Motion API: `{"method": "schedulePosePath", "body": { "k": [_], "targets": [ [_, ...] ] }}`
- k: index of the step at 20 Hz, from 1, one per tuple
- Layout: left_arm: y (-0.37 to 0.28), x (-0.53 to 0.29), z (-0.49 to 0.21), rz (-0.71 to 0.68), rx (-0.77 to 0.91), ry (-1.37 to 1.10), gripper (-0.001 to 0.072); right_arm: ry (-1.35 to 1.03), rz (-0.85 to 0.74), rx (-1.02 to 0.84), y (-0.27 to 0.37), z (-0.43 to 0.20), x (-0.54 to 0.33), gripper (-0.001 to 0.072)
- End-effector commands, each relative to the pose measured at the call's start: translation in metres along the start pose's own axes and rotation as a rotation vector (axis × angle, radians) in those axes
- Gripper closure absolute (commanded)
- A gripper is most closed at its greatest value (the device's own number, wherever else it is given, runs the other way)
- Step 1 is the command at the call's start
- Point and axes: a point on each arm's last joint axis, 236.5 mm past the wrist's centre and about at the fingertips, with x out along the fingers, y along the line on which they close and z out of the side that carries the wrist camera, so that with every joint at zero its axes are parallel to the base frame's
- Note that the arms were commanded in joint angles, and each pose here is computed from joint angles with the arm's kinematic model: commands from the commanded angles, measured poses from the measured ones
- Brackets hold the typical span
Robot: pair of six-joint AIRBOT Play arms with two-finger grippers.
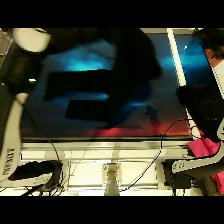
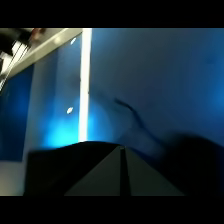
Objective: Fold the clothes and pants, and hang the long-sleeved shirts on hangers.
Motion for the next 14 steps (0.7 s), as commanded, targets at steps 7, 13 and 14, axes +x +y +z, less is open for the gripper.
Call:
{"method": "schedulePosePath", "body": {
  "k": [7,13,14],
  "targets": [
    [0.009,0.048,-0.140,-0.016,0.081,0.443,0.0280,0.039,-0.053,0.081,-0.037,-0.004,-0.026,0.0337],
    [0.104,0.001,-0.148,0.263,0.219,0.574,0.0703,0.146,-0.188,0.057,-0.068,-0.030,-0.032,0.0694],
    [0.121,-0.011,-0.152,0.311,0.197,0.605,0.0704,0.182,-0.217,0.041,-0.075,-0.038,-0.034,0.0694]
  ]
}}
